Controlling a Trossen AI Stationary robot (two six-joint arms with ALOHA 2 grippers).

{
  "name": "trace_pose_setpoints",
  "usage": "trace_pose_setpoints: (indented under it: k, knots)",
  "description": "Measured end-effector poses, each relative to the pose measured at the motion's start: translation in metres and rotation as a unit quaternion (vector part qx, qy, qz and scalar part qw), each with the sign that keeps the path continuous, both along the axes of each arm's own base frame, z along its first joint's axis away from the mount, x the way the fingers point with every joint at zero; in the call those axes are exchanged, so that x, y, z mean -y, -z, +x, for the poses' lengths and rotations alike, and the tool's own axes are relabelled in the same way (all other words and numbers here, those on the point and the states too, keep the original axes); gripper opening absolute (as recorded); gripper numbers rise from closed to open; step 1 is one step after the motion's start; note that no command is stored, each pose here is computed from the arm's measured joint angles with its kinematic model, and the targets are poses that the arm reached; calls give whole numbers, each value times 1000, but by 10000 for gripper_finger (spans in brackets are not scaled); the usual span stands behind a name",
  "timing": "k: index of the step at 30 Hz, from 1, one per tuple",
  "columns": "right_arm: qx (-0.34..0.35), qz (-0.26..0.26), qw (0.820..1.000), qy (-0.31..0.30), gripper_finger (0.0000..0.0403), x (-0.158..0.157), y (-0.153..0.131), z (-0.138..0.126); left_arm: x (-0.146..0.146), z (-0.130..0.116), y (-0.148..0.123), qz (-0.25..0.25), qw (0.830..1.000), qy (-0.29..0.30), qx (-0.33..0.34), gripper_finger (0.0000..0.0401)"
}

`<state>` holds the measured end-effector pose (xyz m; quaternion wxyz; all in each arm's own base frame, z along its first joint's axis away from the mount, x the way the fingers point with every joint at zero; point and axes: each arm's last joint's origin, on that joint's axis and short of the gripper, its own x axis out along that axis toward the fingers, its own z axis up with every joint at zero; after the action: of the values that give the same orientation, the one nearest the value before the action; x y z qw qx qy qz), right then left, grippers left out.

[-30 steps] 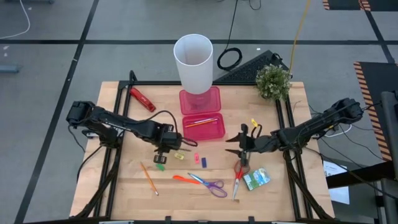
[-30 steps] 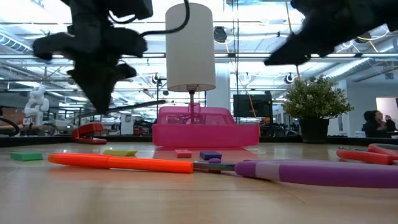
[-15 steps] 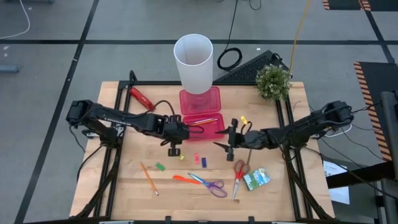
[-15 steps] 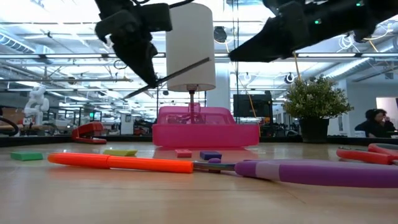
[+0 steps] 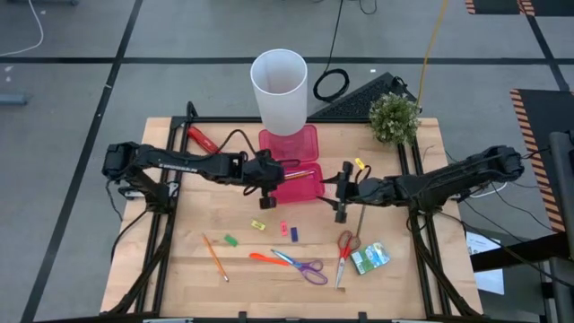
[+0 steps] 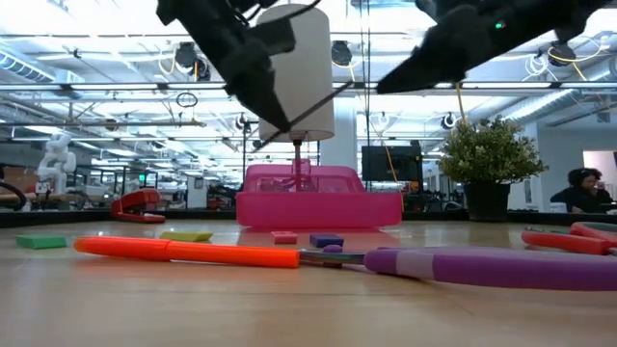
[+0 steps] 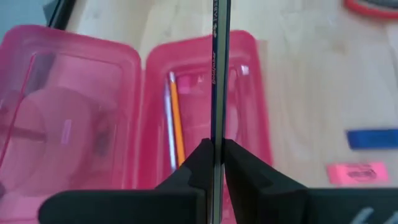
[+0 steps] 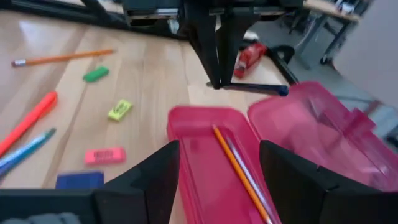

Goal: Pack school essentials
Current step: Put the left black pencil into the pink supply box

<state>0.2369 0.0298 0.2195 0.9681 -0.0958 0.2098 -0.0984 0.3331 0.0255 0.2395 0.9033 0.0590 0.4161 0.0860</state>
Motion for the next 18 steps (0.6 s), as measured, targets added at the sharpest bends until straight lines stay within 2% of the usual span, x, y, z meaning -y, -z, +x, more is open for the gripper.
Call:
trace_pose_setpoints:
  k: [5,10,18]
  knots:
    - [-54,30,998,12,211,1,-4,-26,-14,7,17,-6,999,-25,-18,35]
    - [-103,72,992,26,210,2,-3,-46,-17,14,31,-19,999,-25,-31,35]
    - [-203,161,966,22,210,1,9,-64,-26,20,53,-31,997,-44,-55,35]
